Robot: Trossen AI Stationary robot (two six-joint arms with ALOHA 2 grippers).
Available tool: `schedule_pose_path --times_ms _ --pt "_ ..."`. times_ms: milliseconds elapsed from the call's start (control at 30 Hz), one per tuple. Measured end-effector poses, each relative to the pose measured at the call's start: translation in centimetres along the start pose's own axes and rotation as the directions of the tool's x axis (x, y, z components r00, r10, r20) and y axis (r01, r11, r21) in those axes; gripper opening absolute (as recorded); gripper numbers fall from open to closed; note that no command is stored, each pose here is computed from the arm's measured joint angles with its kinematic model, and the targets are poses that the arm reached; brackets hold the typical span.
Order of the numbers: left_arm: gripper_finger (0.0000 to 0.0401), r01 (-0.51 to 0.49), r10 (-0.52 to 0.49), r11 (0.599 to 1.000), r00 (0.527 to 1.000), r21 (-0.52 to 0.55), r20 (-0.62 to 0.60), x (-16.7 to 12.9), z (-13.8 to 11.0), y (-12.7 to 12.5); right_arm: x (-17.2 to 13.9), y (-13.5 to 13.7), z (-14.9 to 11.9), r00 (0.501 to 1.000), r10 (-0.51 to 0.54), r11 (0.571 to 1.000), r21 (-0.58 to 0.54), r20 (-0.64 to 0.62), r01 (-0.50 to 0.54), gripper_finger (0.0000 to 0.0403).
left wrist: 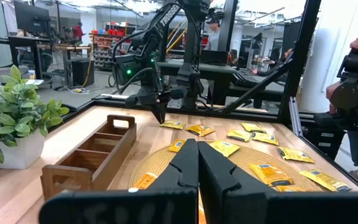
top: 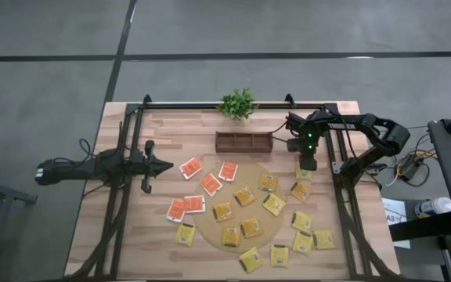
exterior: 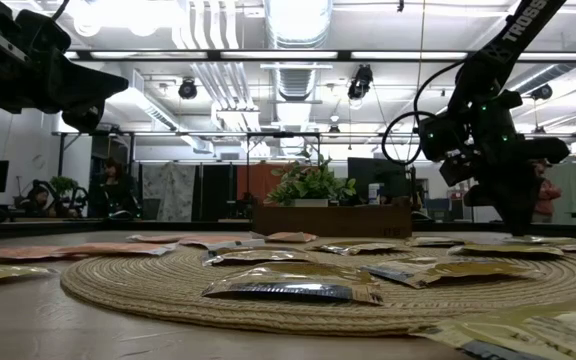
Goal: Pick & Place Tea
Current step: Put the yellow tea bag into the right section of the wooden organizer
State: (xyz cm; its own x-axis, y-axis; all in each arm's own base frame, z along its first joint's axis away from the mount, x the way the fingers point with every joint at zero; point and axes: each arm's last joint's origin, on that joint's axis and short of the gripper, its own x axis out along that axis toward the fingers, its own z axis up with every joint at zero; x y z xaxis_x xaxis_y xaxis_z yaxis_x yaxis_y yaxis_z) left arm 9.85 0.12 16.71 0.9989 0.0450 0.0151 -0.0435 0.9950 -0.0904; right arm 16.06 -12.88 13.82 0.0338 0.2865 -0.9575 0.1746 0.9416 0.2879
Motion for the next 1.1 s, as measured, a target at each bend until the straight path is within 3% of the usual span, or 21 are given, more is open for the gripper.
schedule_pose_path --times_ms 433,767,1100 --pt "0.0 0.0 0.0 1.0 1.0 0.0 0.0 0.0 0.0 0.0 -1.6 0.0 0.6 0.997 -0.065 0.998 -0.02 0.048 0.066 0.0048" --pt "0.0 0.0 0.0 1.0 1.0 0.0 0.0 0.0 0.0 0.0 -4.3 -0.3 1.2 0.997 -0.058 0.998 0.031 0.054 0.056 0.0169" --pt "0.0 0.0 0.0 1.0 1.0 0.0 0.0 0.0 0.0 0.0 -2.6 0.0 0.5 0.999 -0.021 1.0 0.017 0.038 0.02 0.0247"
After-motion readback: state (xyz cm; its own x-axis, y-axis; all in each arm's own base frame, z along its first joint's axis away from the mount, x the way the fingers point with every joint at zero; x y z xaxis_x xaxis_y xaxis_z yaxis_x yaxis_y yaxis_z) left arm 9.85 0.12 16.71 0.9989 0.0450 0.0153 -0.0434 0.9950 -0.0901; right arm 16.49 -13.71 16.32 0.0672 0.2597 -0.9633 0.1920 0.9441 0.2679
